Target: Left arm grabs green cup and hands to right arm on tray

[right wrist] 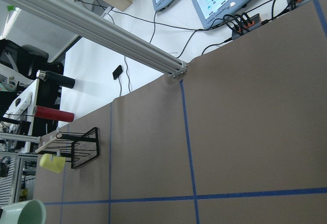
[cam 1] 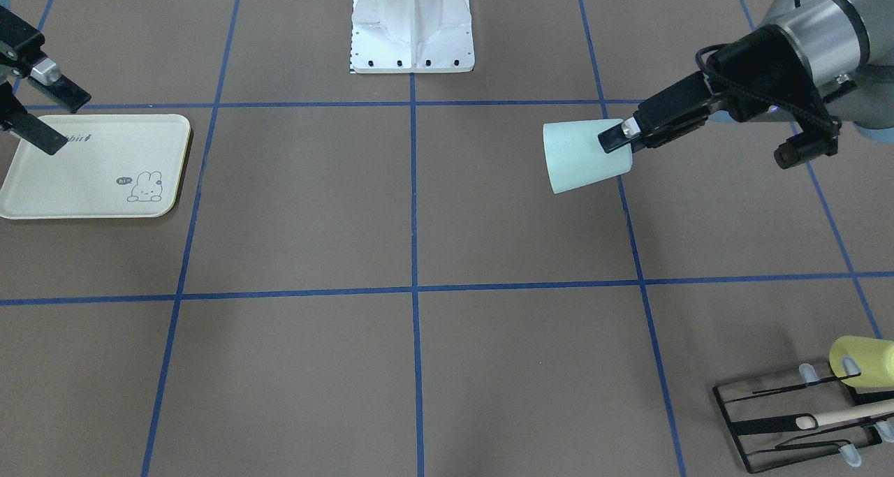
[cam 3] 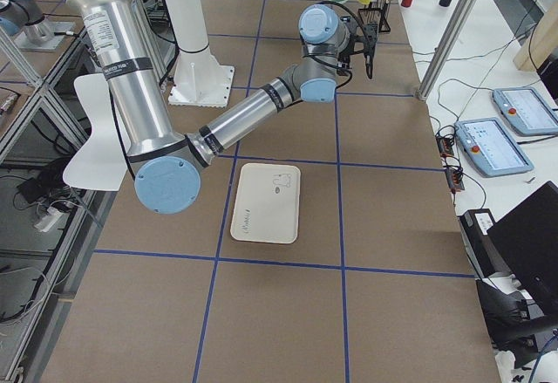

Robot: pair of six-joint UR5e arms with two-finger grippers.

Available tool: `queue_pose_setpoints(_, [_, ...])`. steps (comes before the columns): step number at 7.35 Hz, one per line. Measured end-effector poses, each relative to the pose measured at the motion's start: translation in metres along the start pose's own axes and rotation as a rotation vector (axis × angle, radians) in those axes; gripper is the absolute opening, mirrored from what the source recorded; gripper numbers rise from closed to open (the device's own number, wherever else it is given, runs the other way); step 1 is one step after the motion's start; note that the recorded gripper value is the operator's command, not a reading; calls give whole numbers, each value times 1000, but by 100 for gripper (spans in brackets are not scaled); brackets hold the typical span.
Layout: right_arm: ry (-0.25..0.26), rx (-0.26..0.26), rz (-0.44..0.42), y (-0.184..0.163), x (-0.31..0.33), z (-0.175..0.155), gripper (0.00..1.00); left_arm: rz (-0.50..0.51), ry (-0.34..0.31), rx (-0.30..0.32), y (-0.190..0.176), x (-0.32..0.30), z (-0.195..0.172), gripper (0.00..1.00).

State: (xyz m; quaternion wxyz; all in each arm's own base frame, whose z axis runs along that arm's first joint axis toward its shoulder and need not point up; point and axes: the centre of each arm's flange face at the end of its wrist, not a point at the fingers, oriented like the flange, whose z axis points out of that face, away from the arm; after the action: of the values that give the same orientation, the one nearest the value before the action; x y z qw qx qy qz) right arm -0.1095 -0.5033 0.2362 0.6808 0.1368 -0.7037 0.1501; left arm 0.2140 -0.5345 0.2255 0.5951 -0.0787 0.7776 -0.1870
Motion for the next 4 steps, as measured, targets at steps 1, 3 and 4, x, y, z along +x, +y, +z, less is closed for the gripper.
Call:
queue_pose_setpoints(1, [-42, -24, -7, 12, -3, 6, 100, -27, 18, -25, 18, 5, 6, 0])
queue_pose_setpoints(3, [-129, -90, 4, 39, -9, 17, 100, -86, 65, -79, 53, 14, 16, 0])
queue_pose_setpoints(4, [-172, -124, 18, 52, -12, 21, 100, -117, 107, -108, 70, 15, 23, 0])
